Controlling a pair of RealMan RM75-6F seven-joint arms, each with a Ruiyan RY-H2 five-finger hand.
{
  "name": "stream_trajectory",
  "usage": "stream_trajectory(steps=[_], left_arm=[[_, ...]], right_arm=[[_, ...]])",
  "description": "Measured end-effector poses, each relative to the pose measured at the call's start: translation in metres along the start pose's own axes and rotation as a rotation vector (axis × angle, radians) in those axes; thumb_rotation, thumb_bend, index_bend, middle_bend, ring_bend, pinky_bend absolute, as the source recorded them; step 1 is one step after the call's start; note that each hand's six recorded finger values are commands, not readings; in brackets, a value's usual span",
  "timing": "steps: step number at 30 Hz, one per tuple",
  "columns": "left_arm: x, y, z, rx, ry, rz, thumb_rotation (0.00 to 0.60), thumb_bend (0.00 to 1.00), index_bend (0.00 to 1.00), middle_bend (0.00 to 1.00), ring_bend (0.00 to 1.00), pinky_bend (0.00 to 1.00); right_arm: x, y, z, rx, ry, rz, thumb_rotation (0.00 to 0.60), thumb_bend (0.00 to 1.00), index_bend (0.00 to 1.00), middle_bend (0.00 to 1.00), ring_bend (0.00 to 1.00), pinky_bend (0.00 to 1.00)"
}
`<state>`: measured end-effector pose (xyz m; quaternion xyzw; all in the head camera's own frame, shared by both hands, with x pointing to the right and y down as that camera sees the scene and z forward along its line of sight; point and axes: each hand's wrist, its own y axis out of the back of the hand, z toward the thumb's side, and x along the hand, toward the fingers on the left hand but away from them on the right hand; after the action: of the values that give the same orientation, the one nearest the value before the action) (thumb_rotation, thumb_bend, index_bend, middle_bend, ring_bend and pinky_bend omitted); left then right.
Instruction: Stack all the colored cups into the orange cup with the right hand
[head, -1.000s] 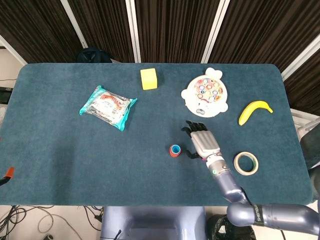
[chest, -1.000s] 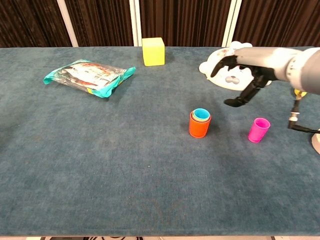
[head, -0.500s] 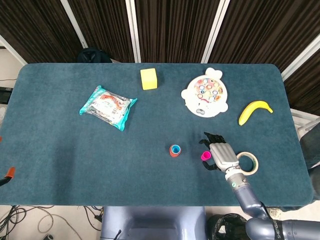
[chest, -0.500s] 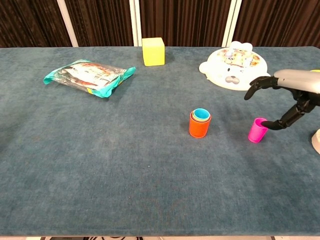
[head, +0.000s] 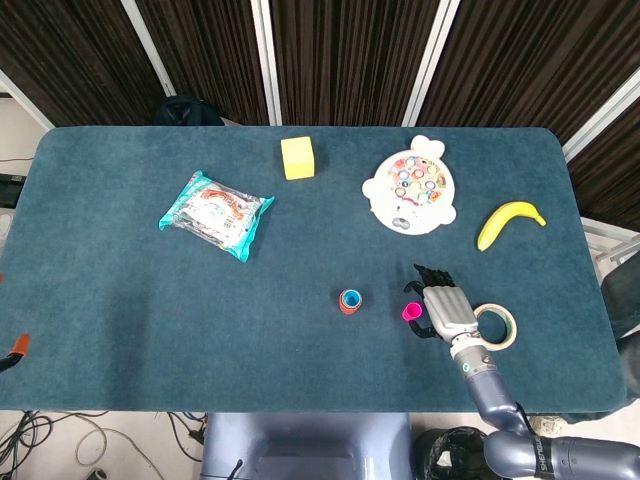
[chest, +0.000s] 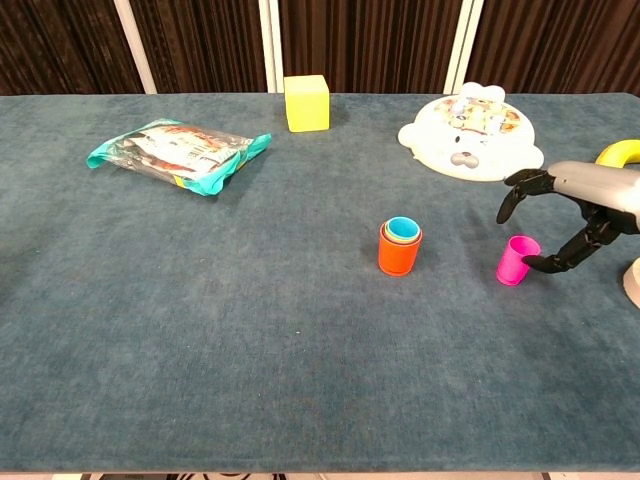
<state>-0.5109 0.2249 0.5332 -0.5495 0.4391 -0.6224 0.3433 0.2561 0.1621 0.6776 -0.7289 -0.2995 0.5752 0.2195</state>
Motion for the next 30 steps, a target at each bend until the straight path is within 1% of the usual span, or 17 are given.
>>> stream_trajectory(steps=[15,30], left_arm=[[0.0,-0.0001,-0.0003,0.0,0.002,-0.001,0.6,0.27,0.02,0.03,0.0,0.0],[-0.0002,-0.0002,0.0002,0.003,0.0,-0.001,0.6,0.27,0.02,0.02,0.0,0.0]], right_arm=[[-0.0035,-0.0035,-0.0011,-0.017,0.0,-0.007,0.6,0.42,0.4,0.01,0.06,0.05],[-0.0059,-0.0061,-0.0056,-0.025,-0.015,-0.005,0.6,0.42,0.42,0.01,0.06,0.05]])
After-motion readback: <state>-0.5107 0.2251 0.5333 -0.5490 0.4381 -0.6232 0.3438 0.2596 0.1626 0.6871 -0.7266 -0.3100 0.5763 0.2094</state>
